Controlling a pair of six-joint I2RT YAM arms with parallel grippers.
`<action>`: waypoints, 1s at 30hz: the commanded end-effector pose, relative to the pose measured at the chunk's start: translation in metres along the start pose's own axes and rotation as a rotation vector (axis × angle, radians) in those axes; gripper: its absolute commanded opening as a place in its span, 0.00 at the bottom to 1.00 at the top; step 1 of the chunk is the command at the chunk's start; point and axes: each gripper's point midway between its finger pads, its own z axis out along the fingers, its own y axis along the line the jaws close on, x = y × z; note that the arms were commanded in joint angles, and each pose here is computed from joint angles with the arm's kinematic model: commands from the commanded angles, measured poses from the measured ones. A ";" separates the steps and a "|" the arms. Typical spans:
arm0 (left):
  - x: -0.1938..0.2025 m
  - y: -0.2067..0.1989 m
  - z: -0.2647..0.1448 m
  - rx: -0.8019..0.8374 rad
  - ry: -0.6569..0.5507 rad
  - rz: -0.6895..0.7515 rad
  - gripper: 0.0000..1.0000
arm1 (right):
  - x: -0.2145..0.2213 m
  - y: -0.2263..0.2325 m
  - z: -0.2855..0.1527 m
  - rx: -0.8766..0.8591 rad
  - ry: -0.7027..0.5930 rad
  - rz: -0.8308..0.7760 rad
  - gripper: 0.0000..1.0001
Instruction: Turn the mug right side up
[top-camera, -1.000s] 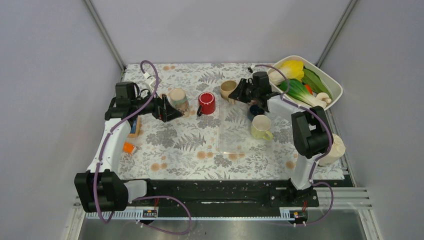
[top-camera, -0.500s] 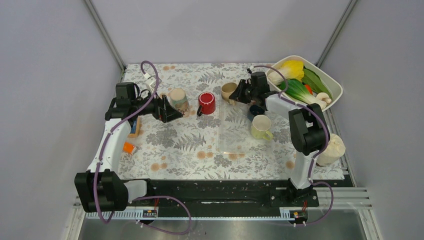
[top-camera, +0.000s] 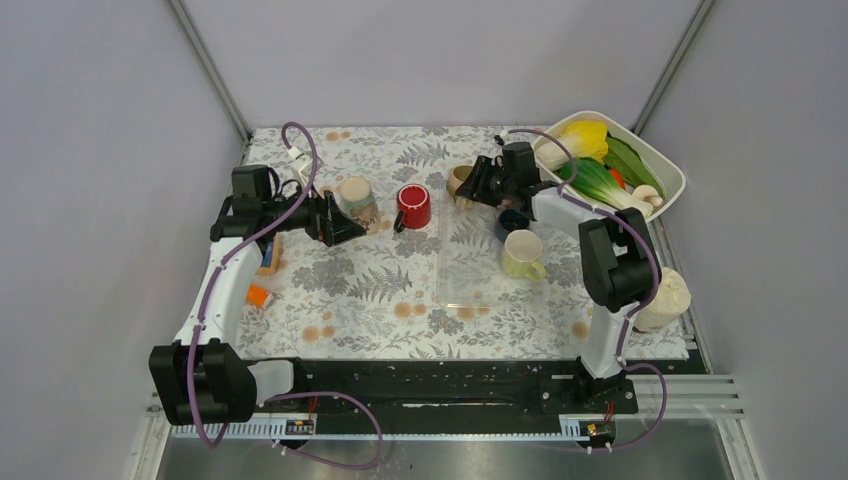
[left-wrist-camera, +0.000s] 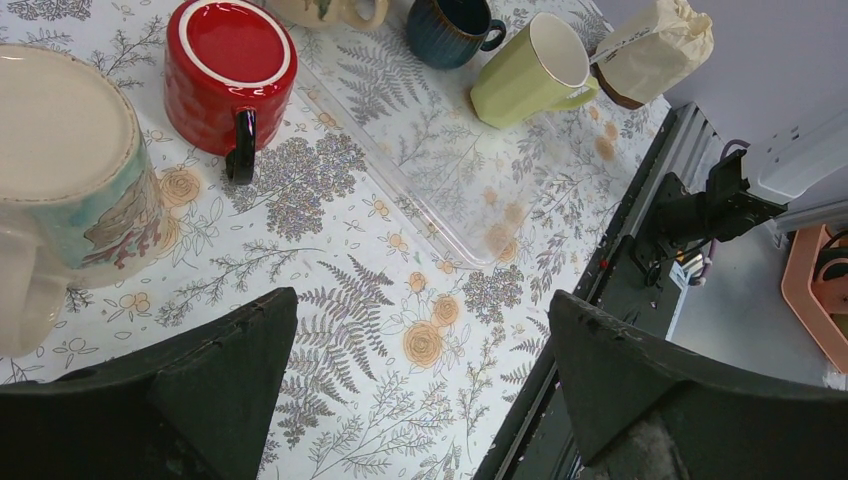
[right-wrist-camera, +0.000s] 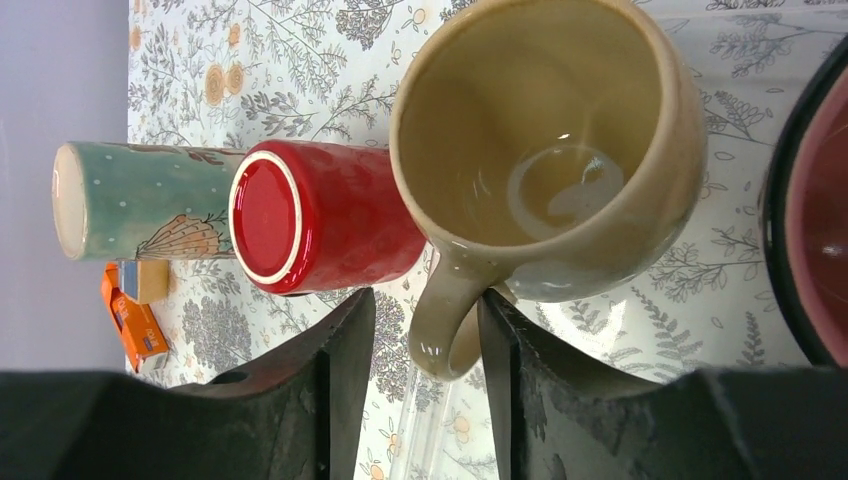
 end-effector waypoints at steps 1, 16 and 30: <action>-0.008 -0.011 -0.003 0.041 -0.031 0.066 0.99 | -0.036 0.022 -0.024 -0.010 -0.103 -0.077 0.52; -0.009 -0.010 -0.003 0.033 -0.032 0.060 0.99 | -0.020 0.023 -0.036 0.010 -0.026 -0.177 0.54; -0.025 0.071 -0.007 -0.347 -0.002 0.239 0.99 | 0.001 0.106 -0.138 -0.298 -0.033 -0.621 0.99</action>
